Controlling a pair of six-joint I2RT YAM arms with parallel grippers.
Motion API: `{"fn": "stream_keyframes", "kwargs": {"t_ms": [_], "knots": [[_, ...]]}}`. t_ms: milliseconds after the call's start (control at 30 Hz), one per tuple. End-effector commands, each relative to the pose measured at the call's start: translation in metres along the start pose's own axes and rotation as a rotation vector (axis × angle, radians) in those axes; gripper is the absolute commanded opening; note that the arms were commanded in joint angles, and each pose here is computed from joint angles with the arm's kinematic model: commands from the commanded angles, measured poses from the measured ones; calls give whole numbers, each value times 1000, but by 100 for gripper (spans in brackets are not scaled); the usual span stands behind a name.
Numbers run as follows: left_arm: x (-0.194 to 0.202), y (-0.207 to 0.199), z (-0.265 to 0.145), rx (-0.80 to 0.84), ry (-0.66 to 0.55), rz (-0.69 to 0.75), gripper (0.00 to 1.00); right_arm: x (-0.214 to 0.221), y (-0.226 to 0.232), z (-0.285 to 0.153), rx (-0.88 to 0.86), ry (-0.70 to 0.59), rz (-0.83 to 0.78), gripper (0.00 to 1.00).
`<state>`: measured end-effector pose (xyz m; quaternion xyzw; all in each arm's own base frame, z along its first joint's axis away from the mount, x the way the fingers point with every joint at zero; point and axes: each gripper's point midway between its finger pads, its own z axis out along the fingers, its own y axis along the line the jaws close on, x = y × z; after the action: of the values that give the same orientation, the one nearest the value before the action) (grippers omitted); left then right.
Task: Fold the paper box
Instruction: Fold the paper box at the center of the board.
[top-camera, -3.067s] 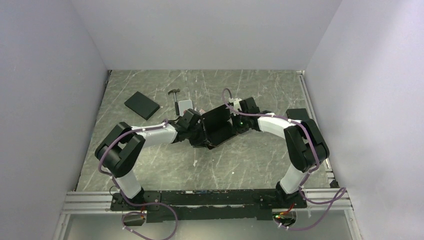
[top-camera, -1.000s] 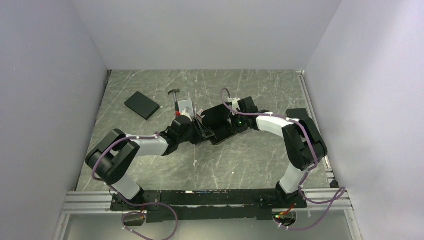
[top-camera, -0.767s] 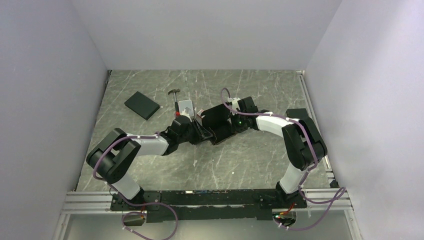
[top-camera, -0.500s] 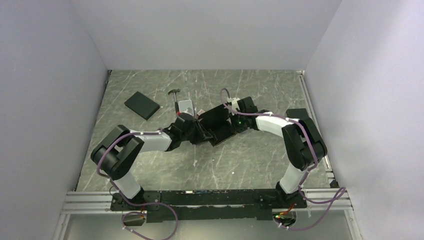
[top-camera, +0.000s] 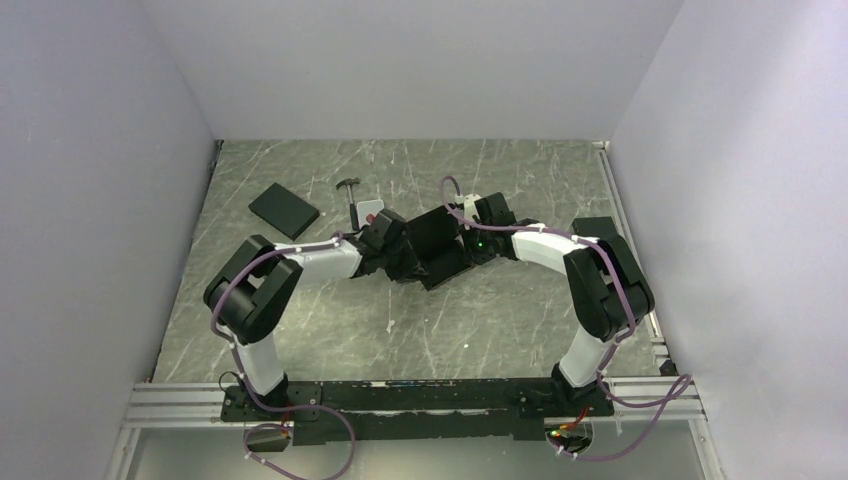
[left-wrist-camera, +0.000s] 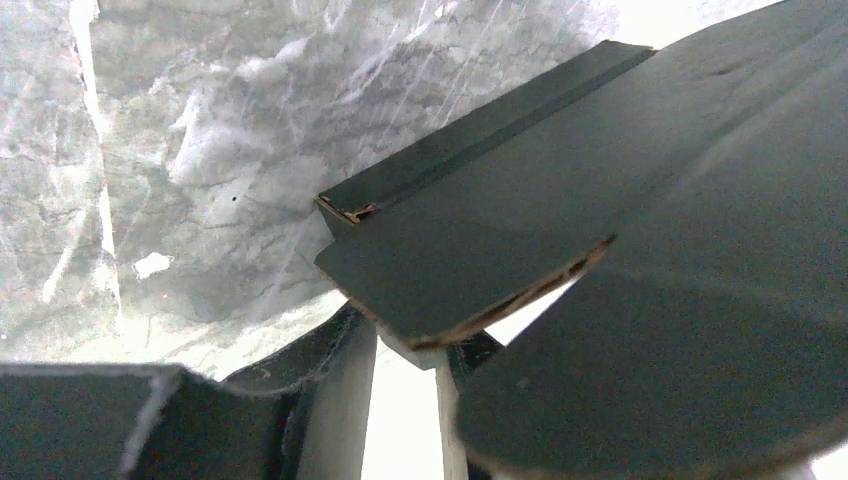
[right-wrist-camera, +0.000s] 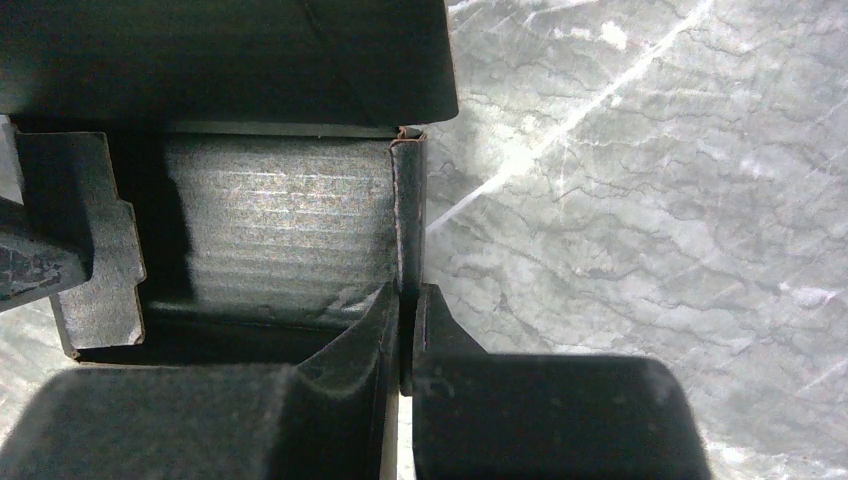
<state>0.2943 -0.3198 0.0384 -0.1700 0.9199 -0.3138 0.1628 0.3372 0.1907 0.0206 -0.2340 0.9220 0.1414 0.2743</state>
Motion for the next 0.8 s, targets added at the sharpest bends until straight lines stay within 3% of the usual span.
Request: {"fn": "stream_keyframes", "kwargs": {"t_ms": [0,233,533,633,767], "knots": [[12,20,10,-138,31,59,32,-15,25,-7,-94,-35,-24,0],[18,27,11,-266,78,126,40,-16,26,-7,-97,-36,-26,0],[20,25,15,-289,96,174,37,-17,27,-8,-101,-40,-29,0],[21,24,17,-287,103,182,31,-17,28,-9,-103,-41,-29,0],[21,21,19,-276,115,198,8,-18,30,-9,-107,-43,-33,0]]}}
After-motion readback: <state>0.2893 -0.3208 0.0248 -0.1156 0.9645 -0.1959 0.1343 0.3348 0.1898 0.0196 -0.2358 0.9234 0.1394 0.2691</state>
